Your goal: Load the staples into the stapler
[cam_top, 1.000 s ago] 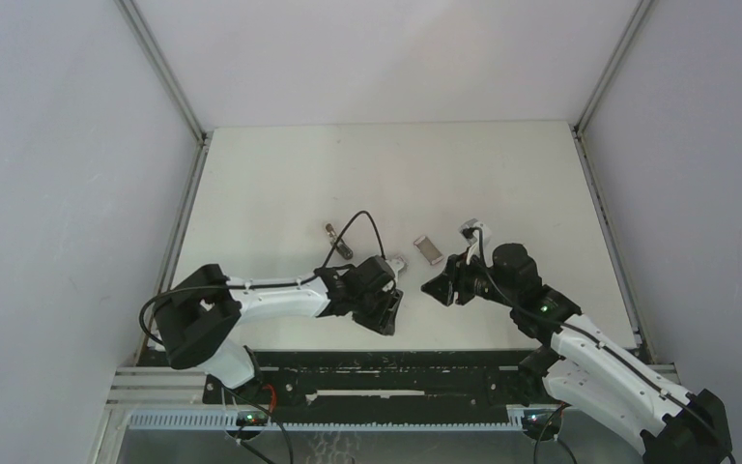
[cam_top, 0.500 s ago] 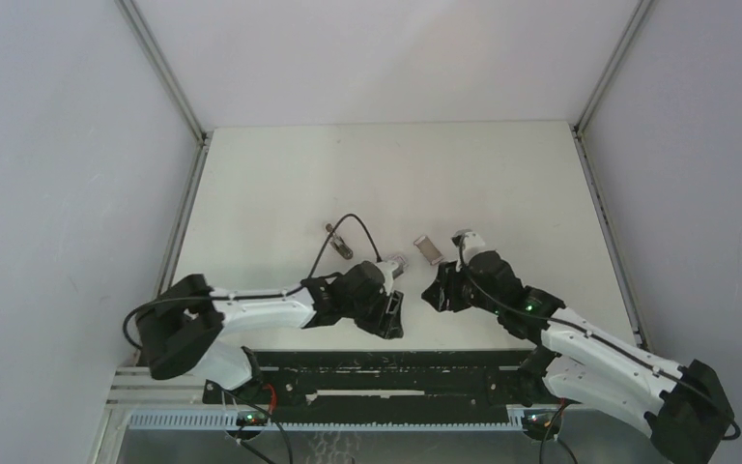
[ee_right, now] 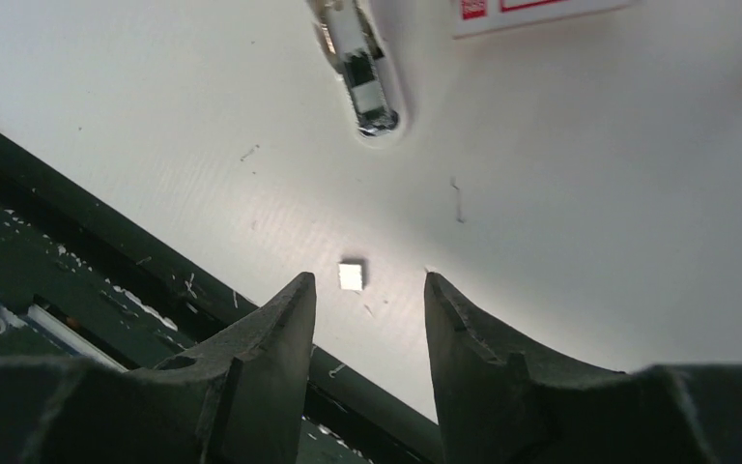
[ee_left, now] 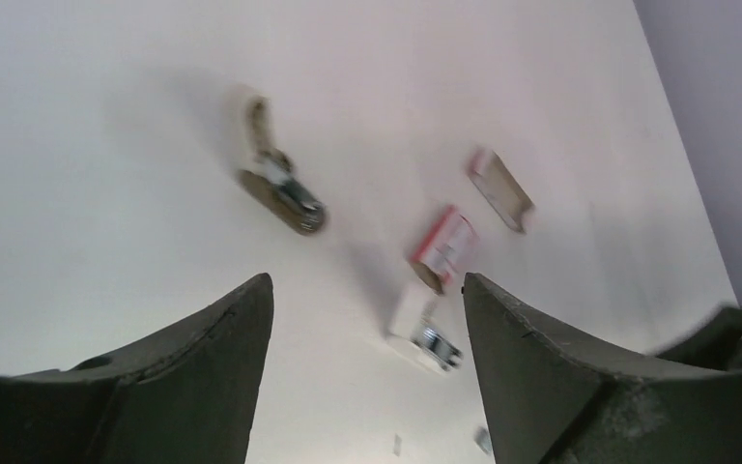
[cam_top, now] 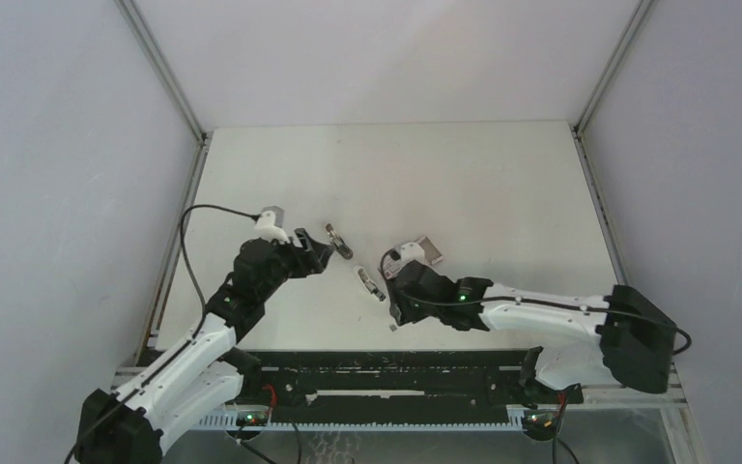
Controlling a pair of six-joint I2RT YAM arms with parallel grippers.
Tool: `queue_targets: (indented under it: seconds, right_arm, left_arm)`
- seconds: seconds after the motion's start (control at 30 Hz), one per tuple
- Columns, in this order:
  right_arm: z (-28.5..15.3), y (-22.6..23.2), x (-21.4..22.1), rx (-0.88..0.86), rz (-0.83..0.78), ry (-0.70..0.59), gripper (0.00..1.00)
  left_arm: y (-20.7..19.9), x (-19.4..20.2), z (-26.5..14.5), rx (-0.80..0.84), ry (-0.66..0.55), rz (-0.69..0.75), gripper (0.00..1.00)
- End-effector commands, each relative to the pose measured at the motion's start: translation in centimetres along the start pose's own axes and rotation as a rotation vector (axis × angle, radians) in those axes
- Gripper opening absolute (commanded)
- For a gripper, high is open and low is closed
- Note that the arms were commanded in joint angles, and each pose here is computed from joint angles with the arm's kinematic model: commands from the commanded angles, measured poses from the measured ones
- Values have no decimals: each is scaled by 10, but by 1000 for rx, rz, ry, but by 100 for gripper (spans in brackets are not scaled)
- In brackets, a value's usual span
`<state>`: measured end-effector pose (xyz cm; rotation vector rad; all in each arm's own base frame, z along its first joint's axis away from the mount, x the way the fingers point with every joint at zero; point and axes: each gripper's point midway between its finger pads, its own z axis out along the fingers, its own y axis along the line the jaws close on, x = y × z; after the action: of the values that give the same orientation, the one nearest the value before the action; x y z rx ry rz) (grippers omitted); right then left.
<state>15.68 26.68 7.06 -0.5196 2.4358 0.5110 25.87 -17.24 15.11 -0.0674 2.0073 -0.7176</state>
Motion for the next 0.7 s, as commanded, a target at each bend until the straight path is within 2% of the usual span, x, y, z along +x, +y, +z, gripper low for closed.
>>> queue_targets:
  seconds: [0.0,0.17,0.37,0.67]
  right_arm:
    - [12,16,-9,69,-67,7,44]
    - [31,27,4,132,-146,95,39]
    - [43,23,19,186,-188,168,35]
    - [50,26,25,184,-200,203,29]
  left_arm:
    - [49,-17,1,-108,-140,-26,77]
    - [73,-1,1,-178,-72,-4,77]
    - [68,-1,3,-151,-67,-6,77]
    - [68,0,3,-153,-62,-3,77]
